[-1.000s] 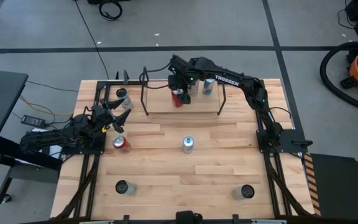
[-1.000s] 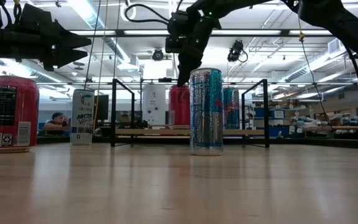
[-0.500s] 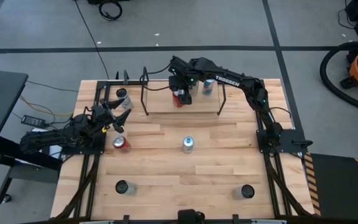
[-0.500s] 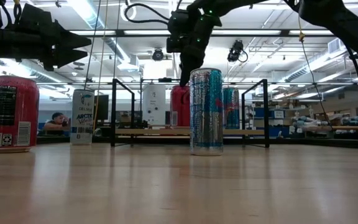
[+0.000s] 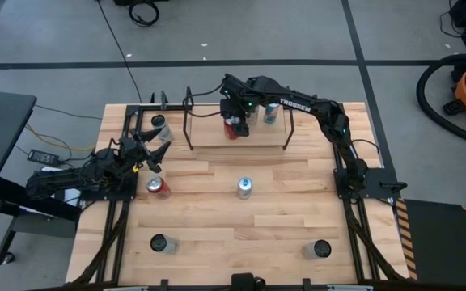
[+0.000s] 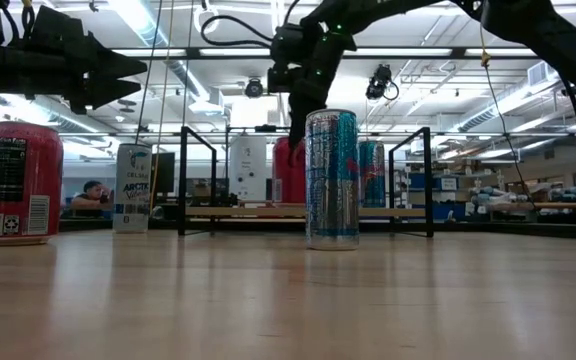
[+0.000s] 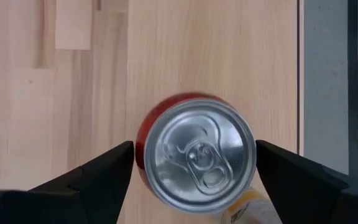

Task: Place canned beverage on shelf
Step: Put the right red-black soda can on the shelf

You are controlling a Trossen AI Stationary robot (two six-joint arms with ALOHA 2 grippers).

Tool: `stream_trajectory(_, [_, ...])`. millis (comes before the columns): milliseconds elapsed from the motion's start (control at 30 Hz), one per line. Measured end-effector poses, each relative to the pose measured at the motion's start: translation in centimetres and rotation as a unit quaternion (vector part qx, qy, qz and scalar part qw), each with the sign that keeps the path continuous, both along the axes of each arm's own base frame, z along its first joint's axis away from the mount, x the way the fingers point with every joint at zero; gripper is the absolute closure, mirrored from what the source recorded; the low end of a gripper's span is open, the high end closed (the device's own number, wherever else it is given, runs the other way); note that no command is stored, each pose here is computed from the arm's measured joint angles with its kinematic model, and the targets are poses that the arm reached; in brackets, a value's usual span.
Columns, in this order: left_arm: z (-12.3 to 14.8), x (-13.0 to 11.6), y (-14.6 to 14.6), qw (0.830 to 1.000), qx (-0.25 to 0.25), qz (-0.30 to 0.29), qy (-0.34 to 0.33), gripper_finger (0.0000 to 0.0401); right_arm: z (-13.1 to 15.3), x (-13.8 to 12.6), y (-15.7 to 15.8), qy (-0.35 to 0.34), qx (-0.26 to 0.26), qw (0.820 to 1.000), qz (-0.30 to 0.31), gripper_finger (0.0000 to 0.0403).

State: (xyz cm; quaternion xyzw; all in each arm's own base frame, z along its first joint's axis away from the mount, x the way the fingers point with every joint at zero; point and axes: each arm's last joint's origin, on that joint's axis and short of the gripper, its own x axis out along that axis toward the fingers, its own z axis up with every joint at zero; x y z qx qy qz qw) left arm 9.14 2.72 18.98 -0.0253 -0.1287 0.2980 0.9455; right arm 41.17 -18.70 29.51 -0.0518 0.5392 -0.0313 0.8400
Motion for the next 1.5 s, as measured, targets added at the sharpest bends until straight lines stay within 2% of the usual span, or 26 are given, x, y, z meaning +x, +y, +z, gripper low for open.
stream_trajectory(200, [0.0, 0.0, 0.0, 1.0, 0.0, 0.0, 0.0, 0.008, 0.0, 0.1, 0.0, -0.007, 0.012, 0.999, -0.029, 0.0099])
stream_trajectory(400, [0.0, 0.0, 0.0, 1.0, 0.0, 0.0, 0.0, 0.008, 0.2, 0.3, -0.2, -0.027, 0.029, 0.993, -0.107, 0.0114])
stream_trajectory(567, [0.0, 0.0, 0.0, 1.0, 0.0, 0.0, 0.0, 0.008, 0.3, 0.8, -0.3, -0.048, 0.002, 0.981, -0.186, 0.0113])
stream_trajectory(900, [0.0, 0.0, 0.0, 1.0, -0.001, 0.0, -0.001, 0.008, 0.4, 0.8, -0.6, -0.07, 0.008, 0.957, -0.282, 0.0113])
stream_trajectory(1067, [0.3, -0.1, 0.0, 1.0, -0.002, -0.002, -0.022, 0.008, 0.6, 0.9, -0.9, -0.086, -0.027, 0.941, -0.326, 0.0113])
stream_trajectory(1233, [0.5, -0.1, 0.0, 0.999, -0.006, -0.004, -0.034, 0.008, 0.6, 0.7, -1.1, -0.089, -0.015, 0.931, -0.353, 0.0113])
stream_trajectory(1500, [0.5, -0.1, 0.0, 0.999, -0.006, -0.004, -0.034, 0.008, -0.6, 0.9, -1.1, -0.084, 0.004, 0.94, -0.331, 0.0113])
